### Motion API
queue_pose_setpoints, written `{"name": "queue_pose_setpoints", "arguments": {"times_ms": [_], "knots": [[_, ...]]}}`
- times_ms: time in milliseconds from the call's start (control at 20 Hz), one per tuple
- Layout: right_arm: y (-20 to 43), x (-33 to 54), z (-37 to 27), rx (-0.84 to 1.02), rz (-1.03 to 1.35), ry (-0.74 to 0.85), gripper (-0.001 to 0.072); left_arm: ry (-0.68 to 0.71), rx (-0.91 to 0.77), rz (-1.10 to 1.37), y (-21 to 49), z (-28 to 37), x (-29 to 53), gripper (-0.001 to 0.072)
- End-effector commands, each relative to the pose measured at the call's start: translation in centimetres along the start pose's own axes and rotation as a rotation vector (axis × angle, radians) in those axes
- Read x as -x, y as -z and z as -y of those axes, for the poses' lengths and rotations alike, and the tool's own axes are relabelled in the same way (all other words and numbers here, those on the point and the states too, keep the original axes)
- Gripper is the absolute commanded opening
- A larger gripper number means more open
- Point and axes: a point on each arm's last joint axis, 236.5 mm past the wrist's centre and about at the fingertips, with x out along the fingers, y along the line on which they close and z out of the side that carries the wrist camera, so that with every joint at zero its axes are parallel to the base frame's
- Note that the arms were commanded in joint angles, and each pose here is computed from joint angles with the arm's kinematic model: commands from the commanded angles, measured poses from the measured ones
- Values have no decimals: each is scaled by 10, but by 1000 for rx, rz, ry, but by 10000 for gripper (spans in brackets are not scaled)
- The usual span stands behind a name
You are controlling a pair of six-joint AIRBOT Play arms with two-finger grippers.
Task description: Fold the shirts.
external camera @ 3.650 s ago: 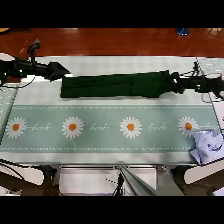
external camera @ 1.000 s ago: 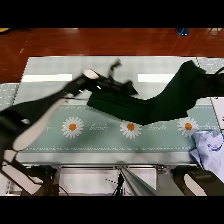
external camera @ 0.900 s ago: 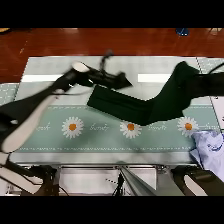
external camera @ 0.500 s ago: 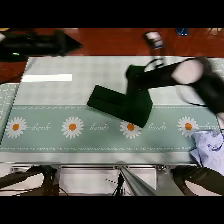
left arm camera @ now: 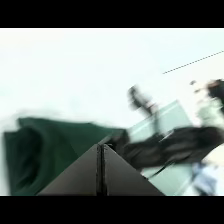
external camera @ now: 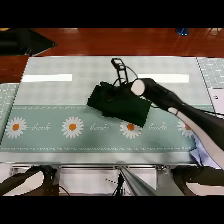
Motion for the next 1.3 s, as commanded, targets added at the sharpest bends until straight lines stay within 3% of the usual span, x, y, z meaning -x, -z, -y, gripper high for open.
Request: {"name": "queue_pose_setpoints", "arguments": {"times_ms": [0, 150, 250, 350, 400, 500, 600, 750, 1000, 1050, 1150, 1250], "knots": [[18, 54, 64, 29, -141, 158, 454, -111, -31, -52, 13, -26, 7, 28], [48, 154, 176, -13, -309, 482, 456, -203, -35, -71, 17, -52, 18, 29], [80, 202, 226, -147, -372, 576, 459, -259, -21, -79, 19, -69, 27, 29], [113, 204, 235, -340, -357, 483, 589, -322, 29, -103, 27, -85, 36, 31], [124, 190, 225, -438, -327, 373, 590, -342, 32, -124, 32, -90, 38, 56], [128, 154, 200, -567, -240, 160, 590, -354, 35, -151, 38, -92, 40, 196], [115, 121, 184, -690, -94, 34, 594, -353, 69, -151, 40, -91, 40, 274], [110, 88, 178, -770, 38, 12, 594, -337, 89, -187, 49, -86, 39, 273], [124, 41, 149, -755, -18, 5, 591, -321, 113, -217, 56, -81, 39, 271], [121, 34, 145, -780, -4, -4, 530, -318, 113, -216, 56, -80, 38, 271], [103, 40, 141, -768, 37, -35, 62, -319, 113, -216, 56, -80, 39, 270], [71, 72, 133, -637, 90, -91, 22, -319, 113, -214, 55, -81, 38, 270]]}}
